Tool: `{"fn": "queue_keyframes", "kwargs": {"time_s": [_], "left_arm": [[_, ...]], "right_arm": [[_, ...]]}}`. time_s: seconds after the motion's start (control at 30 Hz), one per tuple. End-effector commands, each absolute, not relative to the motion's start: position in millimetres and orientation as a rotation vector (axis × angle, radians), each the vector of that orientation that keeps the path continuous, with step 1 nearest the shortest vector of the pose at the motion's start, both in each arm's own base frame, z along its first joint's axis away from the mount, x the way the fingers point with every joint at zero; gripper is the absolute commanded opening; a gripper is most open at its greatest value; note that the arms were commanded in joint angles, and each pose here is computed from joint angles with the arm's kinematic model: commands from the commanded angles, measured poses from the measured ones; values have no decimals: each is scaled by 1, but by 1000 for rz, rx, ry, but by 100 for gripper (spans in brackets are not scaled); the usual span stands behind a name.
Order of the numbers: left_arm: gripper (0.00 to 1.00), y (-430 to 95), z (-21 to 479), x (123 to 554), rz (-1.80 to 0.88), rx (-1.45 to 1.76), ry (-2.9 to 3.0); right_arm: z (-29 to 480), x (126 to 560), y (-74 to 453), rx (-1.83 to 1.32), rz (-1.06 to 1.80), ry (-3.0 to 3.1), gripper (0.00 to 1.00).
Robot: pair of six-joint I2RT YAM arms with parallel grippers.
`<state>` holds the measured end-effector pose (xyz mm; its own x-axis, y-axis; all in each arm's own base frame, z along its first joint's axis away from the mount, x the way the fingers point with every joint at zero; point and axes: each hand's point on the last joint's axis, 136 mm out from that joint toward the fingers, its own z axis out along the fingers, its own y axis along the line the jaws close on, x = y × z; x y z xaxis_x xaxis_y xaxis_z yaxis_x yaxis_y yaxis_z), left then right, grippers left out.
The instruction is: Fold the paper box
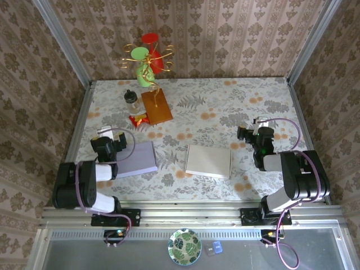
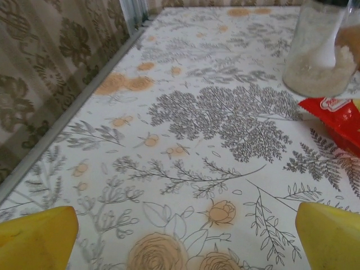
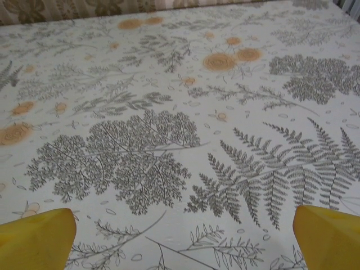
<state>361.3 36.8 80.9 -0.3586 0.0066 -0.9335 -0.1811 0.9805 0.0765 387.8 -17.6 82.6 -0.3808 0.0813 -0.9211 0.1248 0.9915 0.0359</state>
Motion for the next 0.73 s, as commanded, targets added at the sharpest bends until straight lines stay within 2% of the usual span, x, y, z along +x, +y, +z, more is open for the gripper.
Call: {"fn": "queue_keyframes", "kwargs": {"time_s": [0.0, 0.2, 0.7], "left_arm": [[100, 26, 104, 382, 166, -74, 1789], [100, 16, 97, 395, 138, -24, 1888], [100, 17, 99, 396, 141, -18, 1875]], "right_arm": [[100, 397, -20, 153, -87, 1897, 100], [99, 396, -19, 152, -97, 1902, 100], [100, 397, -19, 148, -113, 1895, 100]]}}
